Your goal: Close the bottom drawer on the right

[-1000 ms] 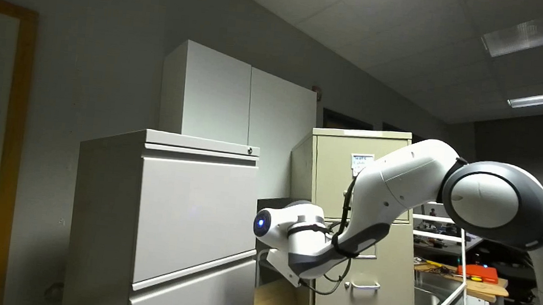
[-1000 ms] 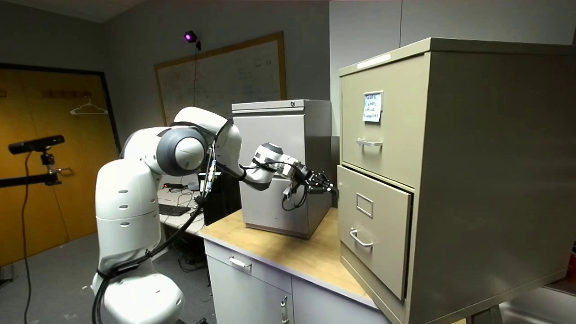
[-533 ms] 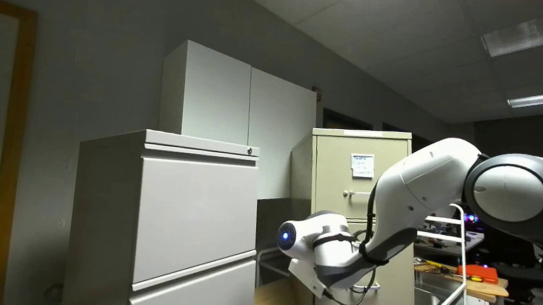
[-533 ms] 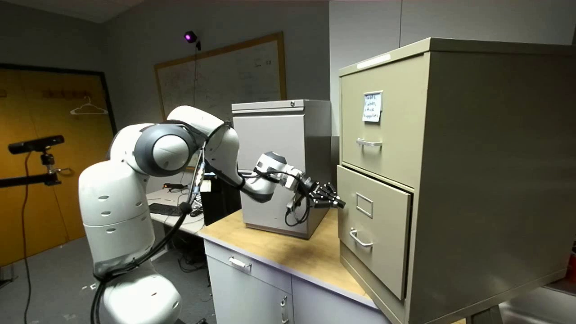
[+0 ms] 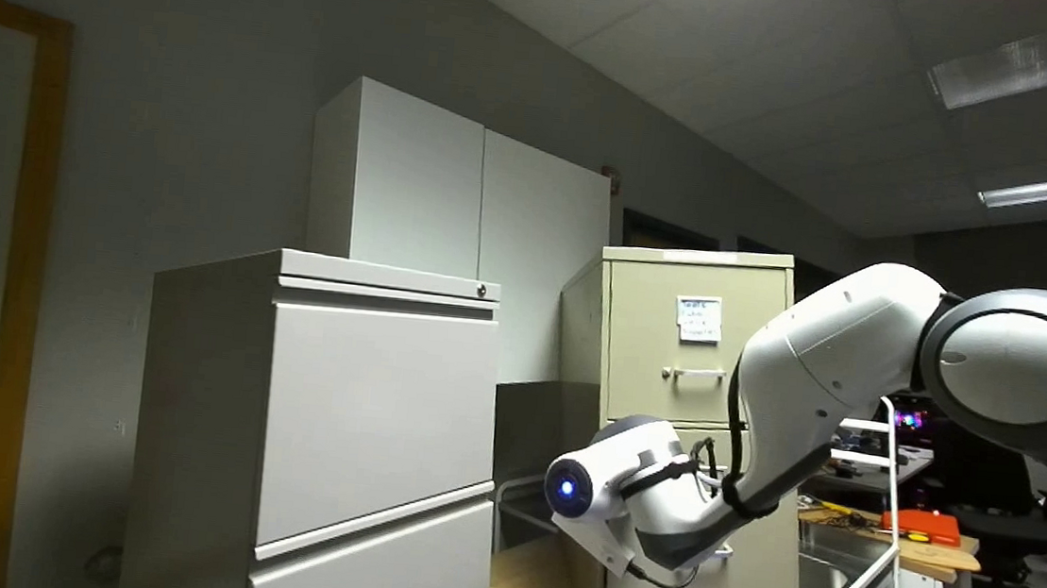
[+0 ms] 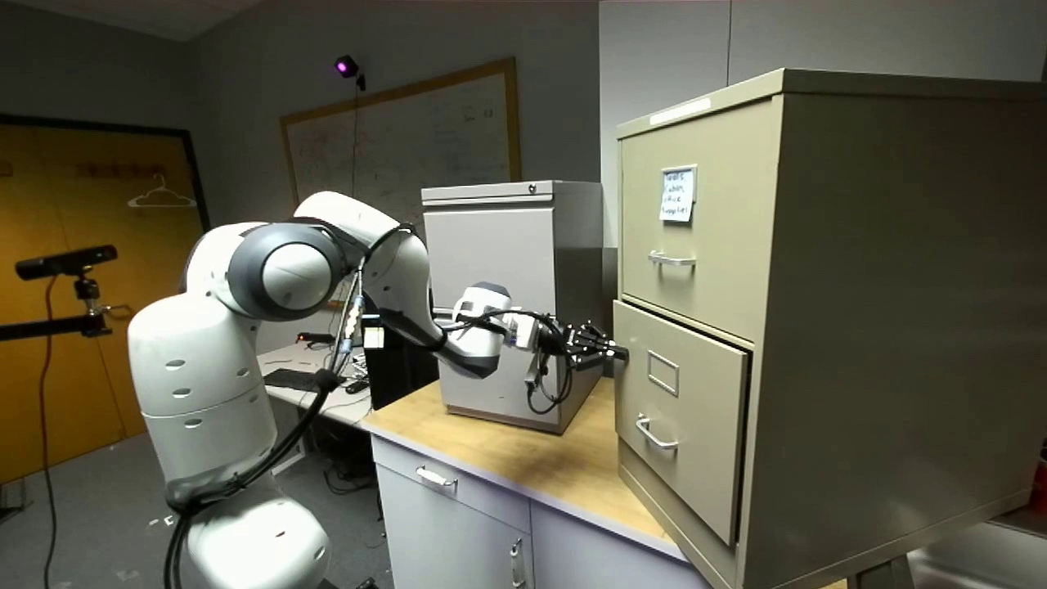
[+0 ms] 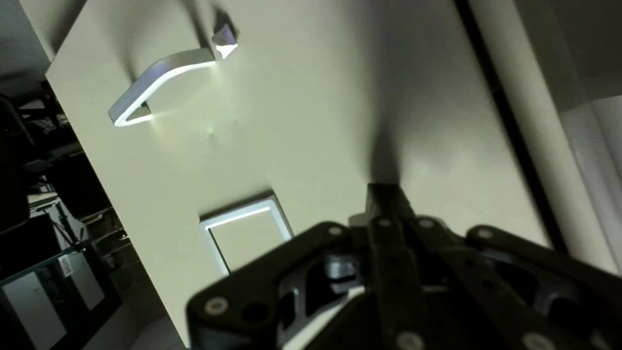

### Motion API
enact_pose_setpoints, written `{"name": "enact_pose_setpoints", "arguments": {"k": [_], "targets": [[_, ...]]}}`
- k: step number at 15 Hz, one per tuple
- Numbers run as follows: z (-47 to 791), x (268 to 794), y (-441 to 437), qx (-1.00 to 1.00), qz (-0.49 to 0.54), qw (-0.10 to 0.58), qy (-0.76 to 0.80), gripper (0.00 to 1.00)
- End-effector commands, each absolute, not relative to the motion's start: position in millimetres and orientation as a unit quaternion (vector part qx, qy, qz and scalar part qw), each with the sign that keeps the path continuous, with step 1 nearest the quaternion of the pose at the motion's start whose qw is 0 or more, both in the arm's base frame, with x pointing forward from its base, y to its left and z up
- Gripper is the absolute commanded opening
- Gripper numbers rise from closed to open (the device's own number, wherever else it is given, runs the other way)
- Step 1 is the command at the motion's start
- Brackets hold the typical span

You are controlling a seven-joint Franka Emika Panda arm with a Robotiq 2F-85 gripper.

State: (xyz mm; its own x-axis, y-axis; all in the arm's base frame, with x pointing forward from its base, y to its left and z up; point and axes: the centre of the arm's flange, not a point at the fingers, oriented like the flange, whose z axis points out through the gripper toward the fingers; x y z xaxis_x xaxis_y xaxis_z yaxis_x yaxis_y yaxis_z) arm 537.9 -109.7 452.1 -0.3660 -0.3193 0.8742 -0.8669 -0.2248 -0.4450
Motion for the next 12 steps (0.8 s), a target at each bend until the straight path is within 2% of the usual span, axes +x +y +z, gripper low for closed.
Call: {"name": "enact_pose_setpoints", "arguments": {"k": [1,7,12], "targets": [[458,558,-115,0.517,0.614,0.207,-0.559,0.00],[475,564,-119,0.514,0.616,0.206,-0.560,0.00],[490,581,-117,0.546,0.578,0.213,-0.568,0.00]]}}
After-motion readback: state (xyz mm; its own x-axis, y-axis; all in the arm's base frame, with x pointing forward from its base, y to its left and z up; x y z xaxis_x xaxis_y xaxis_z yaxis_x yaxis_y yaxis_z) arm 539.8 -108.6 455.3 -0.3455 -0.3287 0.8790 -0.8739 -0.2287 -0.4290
